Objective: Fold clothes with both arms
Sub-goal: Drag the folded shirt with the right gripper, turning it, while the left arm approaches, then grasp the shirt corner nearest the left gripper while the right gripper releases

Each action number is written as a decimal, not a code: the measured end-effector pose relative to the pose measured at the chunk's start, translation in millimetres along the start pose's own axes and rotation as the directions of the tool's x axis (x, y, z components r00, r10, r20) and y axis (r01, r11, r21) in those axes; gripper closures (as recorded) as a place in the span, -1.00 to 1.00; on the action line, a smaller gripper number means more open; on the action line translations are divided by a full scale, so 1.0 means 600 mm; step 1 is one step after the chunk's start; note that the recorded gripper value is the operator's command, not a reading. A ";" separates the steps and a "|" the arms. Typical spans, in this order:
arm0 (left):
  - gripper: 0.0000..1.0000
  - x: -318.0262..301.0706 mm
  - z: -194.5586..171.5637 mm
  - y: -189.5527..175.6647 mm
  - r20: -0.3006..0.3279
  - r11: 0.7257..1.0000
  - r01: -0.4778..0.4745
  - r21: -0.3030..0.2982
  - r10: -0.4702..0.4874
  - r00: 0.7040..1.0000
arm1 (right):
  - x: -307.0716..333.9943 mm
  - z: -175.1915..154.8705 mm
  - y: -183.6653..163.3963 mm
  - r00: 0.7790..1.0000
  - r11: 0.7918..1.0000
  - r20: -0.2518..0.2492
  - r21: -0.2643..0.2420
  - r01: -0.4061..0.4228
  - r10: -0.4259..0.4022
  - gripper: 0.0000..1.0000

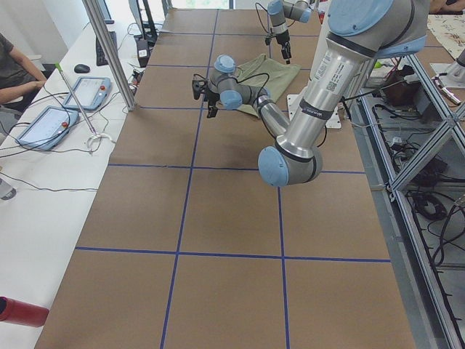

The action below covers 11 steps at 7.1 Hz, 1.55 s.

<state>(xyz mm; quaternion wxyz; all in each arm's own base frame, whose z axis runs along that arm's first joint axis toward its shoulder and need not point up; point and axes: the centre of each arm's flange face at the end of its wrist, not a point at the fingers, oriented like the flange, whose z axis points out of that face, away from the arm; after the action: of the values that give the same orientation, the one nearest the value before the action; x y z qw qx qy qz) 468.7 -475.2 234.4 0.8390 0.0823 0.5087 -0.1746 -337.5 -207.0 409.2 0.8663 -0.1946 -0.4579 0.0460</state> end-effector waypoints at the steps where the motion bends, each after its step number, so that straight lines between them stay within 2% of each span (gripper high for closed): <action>1: -0.98 0.002 0.007 0.060 -0.006 0.999 0.013 -0.051 -0.013 1.000 | -0.024 -0.051 -0.047 0.997 0.997 0.073 0.079 -0.025 0.019 -1.00; 3: -0.95 0.013 0.029 0.191 0.017 0.980 0.120 -0.157 -0.118 0.993 | -0.055 -0.154 -0.121 0.980 0.973 0.197 0.215 -0.079 0.036 -1.00; 5: -0.94 0.022 0.054 0.309 0.086 0.943 0.238 -0.234 -0.223 0.971 | -0.063 -0.215 -0.156 0.966 0.951 0.256 0.287 -0.116 0.040 -1.00; 7: -0.86 0.033 0.060 0.342 0.107 0.928 0.274 -0.251 -0.255 0.961 | -0.066 -0.233 -0.165 0.961 0.944 0.274 0.306 -0.126 0.039 -1.00; 9: -0.84 0.034 0.069 0.341 0.109 0.932 0.281 -0.227 -0.263 0.959 | -0.066 -0.239 -0.165 0.959 0.942 0.279 0.311 -0.128 0.038 -1.00; 11: -0.67 0.025 0.093 0.338 0.128 0.937 0.286 -0.199 -0.265 0.956 | -0.067 -0.242 -0.166 0.959 0.941 0.282 0.313 -0.130 0.039 -1.00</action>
<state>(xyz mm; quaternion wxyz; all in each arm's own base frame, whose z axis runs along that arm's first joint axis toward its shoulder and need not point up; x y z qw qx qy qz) 597.5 -308.3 239.2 0.8344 -0.0897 0.4888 -0.2383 -252.5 -351.7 342.5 0.8126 -0.0590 -0.5495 0.1853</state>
